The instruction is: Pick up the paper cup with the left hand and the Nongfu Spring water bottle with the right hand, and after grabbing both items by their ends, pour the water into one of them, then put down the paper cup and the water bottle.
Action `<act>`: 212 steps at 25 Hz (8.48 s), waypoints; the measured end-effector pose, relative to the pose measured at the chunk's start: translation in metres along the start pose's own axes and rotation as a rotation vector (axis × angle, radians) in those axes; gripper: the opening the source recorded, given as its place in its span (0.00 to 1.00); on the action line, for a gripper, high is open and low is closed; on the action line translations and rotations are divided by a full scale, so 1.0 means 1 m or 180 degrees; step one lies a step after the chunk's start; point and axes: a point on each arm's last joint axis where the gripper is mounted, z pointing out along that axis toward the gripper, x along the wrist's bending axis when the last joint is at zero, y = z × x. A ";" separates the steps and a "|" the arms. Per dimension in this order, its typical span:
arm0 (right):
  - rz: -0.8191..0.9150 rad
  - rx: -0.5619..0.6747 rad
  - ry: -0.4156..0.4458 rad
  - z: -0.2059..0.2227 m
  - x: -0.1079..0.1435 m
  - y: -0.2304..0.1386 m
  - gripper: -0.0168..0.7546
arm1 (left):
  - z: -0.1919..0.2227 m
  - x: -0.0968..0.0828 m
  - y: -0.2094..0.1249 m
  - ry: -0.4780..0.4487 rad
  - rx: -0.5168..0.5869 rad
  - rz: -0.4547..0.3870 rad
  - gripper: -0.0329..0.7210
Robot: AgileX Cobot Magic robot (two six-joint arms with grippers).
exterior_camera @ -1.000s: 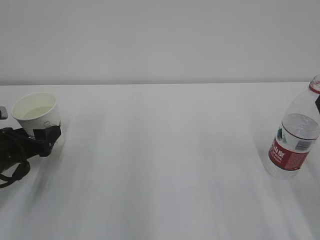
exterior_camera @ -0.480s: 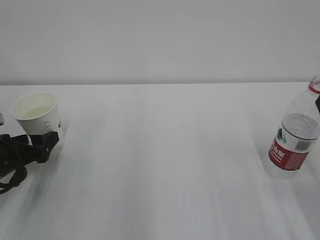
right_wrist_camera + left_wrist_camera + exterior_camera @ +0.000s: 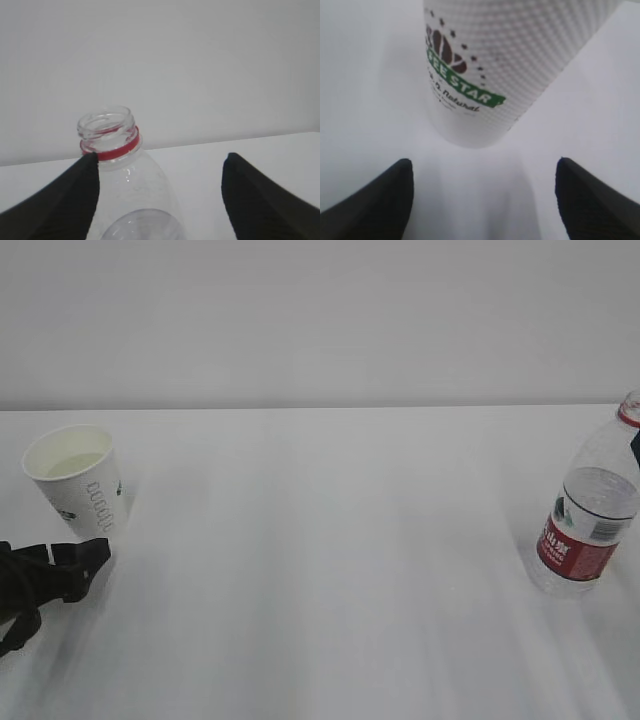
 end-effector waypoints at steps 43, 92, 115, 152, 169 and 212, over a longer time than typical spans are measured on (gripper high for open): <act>-0.0220 -0.0550 0.0296 -0.012 0.016 0.070 0.77 | -0.054 -0.044 0.075 -0.0874 -0.0949 0.0166 0.81; -0.0389 -0.0400 -0.0045 -0.115 0.023 0.208 0.77 | -0.213 -0.053 0.129 0.0178 -0.1309 0.0208 0.75; -0.0316 0.0102 -0.0241 -0.186 0.017 0.201 0.77 | -0.272 -0.077 0.138 -0.0354 -0.1245 0.0490 0.62; -0.0560 0.1663 -0.0271 -0.214 0.012 0.155 0.77 | -0.320 -0.056 0.096 -0.0198 -0.0111 0.0779 0.57; -0.0541 0.1657 -0.0225 -0.221 0.007 0.107 0.77 | -0.323 -0.056 0.081 -0.0258 0.0453 0.0680 0.57; -0.0555 0.1660 -0.0215 -0.206 0.004 0.083 0.76 | -0.310 -0.052 0.071 -0.0190 0.0542 0.0857 0.55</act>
